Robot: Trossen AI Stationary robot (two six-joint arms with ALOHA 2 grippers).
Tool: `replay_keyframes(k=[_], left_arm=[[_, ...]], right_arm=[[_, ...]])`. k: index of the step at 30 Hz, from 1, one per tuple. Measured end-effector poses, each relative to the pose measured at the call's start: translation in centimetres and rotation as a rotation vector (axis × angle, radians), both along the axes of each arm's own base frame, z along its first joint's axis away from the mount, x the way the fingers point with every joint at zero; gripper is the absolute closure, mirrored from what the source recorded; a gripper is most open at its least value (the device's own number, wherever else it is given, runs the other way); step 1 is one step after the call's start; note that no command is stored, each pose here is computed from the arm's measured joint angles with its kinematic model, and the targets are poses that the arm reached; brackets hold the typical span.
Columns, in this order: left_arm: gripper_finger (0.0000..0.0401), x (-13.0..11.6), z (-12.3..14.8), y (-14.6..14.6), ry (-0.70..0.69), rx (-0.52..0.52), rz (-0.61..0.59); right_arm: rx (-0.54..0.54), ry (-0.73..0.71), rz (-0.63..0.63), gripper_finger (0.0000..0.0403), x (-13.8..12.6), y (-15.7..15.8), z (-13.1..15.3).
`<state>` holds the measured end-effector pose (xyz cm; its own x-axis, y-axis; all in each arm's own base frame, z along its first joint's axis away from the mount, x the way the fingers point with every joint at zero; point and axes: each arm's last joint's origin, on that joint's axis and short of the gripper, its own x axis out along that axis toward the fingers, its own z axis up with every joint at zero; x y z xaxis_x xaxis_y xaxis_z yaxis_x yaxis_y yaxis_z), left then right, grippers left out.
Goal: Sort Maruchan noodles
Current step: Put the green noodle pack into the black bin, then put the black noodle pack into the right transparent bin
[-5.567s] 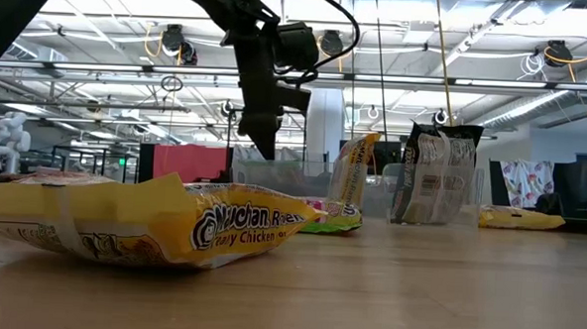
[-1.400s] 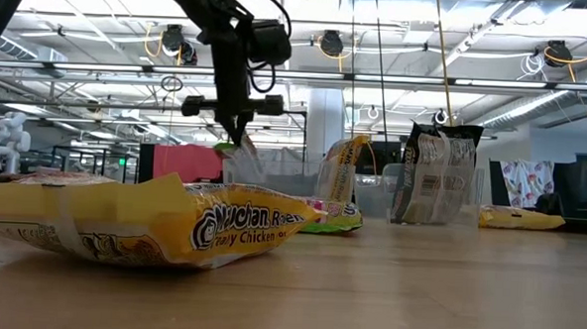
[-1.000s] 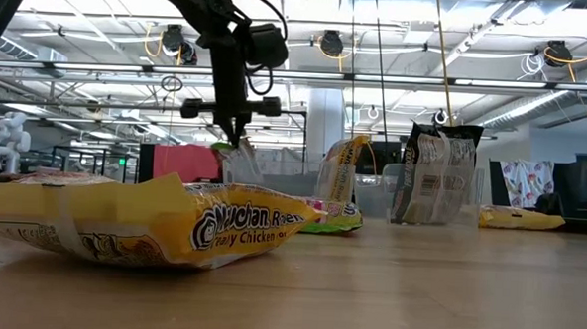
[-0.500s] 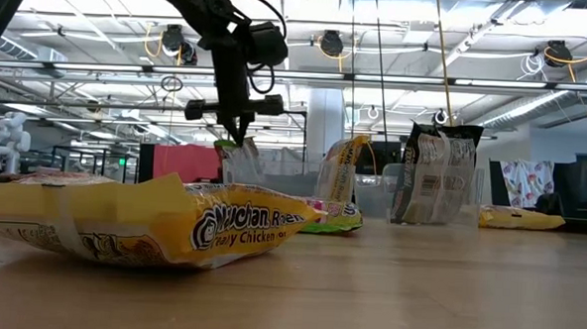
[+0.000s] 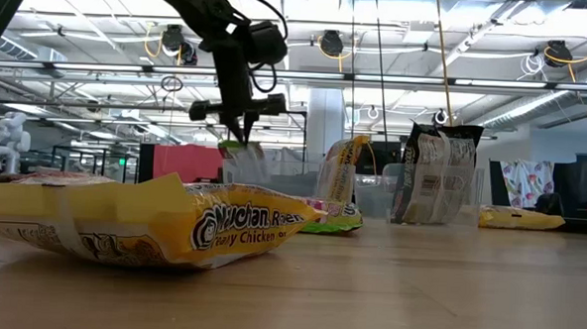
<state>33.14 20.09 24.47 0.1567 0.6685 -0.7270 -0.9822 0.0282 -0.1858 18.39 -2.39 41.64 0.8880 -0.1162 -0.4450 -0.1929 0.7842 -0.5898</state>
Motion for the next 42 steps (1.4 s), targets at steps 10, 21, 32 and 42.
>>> replay_keyframes(k=[10, 21, 32, 42], left_arm=[[0.0336, -0.1, 0.0, 0.1, 0.011, -0.015, -0.029], [0.0336, -0.6, 1.9, -0.4, 0.079, 0.047, -0.168], [0.0336, -3.4, 9.4, -4.5, 0.049, 0.220, -0.385], [0.0336, -4.8, 11.9, -10.4, 0.142, 0.229, -0.804]], right_arm=[[0.001, 0.001, 0.001, 0.0403, 0.0, 0.0, 0.0], [-0.002, -0.008, -0.003, 0.0403, 0.0, 0.0, 0.1], [-0.010, -0.019, -0.113, 0.0403, 0.0, -0.3, 0.2], [0.053, 0.086, -0.100, 0.0403, -0.4, 0.5, -0.8]])
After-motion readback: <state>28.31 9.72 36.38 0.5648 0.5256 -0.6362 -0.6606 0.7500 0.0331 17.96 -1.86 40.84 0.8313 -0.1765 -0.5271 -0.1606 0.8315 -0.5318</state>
